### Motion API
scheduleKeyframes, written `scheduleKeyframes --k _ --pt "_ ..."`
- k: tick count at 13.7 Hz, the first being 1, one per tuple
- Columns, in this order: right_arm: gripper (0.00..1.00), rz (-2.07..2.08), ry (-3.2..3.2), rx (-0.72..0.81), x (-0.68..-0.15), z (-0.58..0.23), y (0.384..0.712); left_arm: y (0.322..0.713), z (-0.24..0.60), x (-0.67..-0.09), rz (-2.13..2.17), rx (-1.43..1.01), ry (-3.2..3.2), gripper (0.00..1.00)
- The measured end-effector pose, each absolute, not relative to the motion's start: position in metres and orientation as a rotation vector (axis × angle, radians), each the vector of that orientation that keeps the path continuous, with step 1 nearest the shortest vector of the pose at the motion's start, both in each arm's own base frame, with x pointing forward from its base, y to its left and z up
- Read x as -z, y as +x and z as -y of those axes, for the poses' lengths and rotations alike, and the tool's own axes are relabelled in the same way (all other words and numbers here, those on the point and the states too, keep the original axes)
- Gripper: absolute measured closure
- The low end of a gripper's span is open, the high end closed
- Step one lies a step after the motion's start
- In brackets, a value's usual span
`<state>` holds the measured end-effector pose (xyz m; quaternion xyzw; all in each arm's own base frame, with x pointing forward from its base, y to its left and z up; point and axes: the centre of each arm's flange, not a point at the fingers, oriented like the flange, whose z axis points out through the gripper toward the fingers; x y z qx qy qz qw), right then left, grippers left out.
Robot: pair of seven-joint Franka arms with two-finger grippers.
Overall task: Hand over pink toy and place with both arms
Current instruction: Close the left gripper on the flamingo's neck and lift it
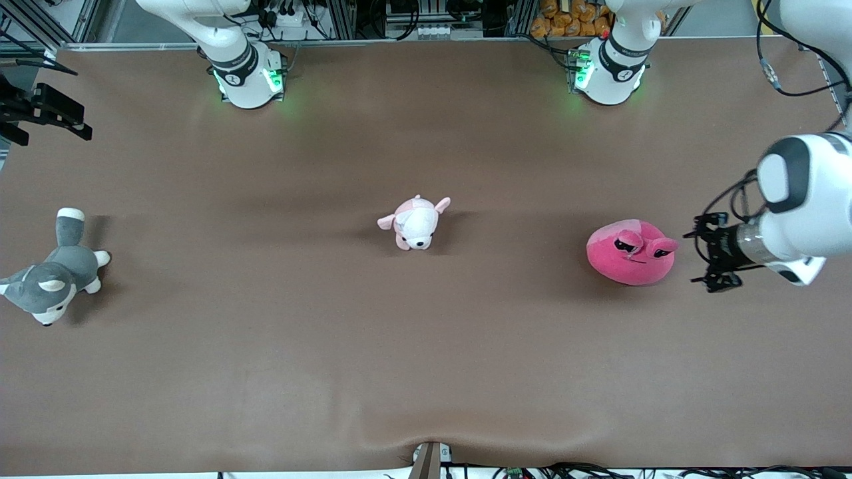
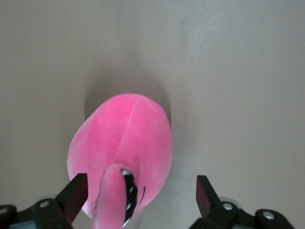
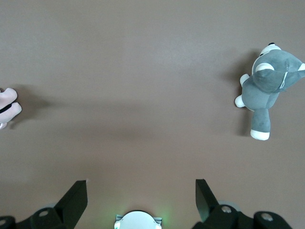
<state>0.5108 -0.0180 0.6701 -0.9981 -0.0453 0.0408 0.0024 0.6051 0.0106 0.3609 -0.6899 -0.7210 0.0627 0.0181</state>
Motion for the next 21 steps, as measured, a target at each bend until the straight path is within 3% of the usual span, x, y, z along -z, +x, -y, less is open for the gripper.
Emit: scheduleKeyframes --k 13,18,19,21 --pt "0.0 0.142 -3.131 -0.128 -0.67 0.018 0.511 0.581 0.006 -0.353 2.229 -0.173 -2.169 0.0" --pt "0.0 0.142 -3.131 -0.128 -0.67 0.018 0.511 0.58 0.007 -0.345 2.232 -0.199 -2.159 0.28" --pt "0.0 0.142 -3.131 -0.13 -0.67 0.018 0.511 0.58 0.007 -0.343 2.231 -0.203 -2.158 0.29" --pt "0.0 0.14 -3.131 -0.135 -0.668 0.019 0.512 0.58 0.014 -0.342 2.22 -0.207 -2.17 0.5"
